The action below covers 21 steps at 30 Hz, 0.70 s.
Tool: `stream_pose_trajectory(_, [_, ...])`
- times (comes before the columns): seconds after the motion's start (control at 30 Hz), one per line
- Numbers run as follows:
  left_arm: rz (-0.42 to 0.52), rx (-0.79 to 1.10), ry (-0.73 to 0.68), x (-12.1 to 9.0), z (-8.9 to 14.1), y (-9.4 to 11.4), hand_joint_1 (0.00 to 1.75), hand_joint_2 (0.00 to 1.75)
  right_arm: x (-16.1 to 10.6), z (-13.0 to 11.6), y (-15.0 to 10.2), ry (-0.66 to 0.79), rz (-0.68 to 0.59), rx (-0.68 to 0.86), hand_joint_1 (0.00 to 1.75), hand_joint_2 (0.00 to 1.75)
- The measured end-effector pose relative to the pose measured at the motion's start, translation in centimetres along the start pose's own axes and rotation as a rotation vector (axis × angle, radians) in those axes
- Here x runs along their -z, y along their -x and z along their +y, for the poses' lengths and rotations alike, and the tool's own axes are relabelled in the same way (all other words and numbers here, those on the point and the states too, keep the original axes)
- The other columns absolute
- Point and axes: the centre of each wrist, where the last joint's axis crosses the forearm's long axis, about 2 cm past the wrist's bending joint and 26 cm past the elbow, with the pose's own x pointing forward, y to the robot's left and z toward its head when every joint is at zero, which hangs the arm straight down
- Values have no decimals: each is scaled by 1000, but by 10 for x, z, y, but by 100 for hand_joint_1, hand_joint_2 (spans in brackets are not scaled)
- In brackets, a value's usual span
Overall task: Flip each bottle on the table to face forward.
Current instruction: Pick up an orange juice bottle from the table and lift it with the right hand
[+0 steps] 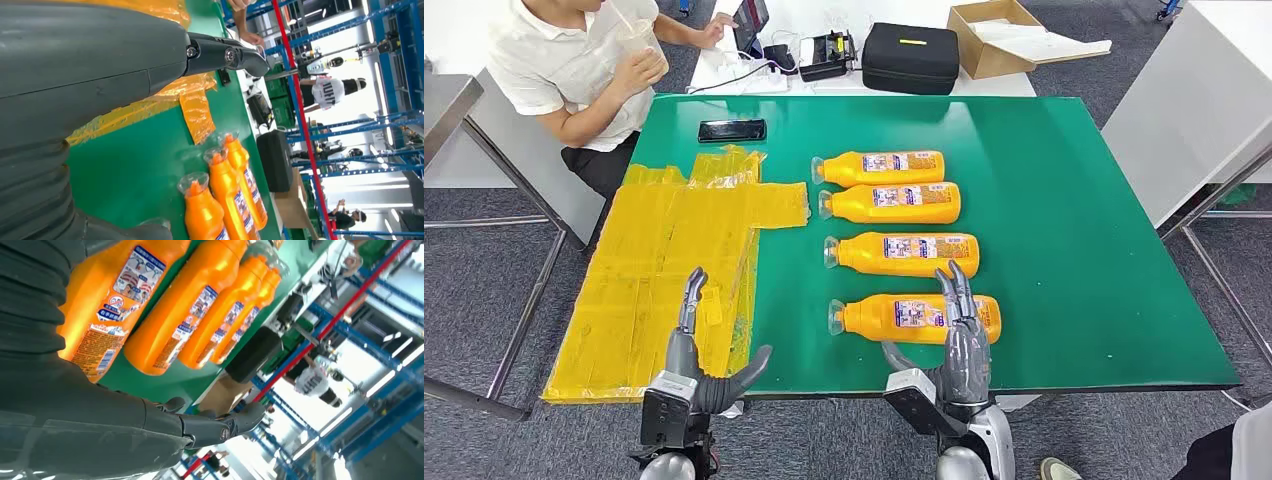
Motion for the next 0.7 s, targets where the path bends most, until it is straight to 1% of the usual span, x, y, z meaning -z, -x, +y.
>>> stream_pose_trajectory(0.13, [0, -3, -5, 1, -1, -1, 0, 175, 0, -4, 2, -24, 16, -15, 0, 175])
stream_pose_trajectory(0.33, [3, 13, -9, 1, 0, 0, 0, 175, 0, -11, 8, -42, 51, 3, 0, 175])
stream_pose_trajectory(0.7, [0, 17, -15, 4, 2, 0, 0, 175, 2, -16, 10, -33, 28, -13, 0, 175])
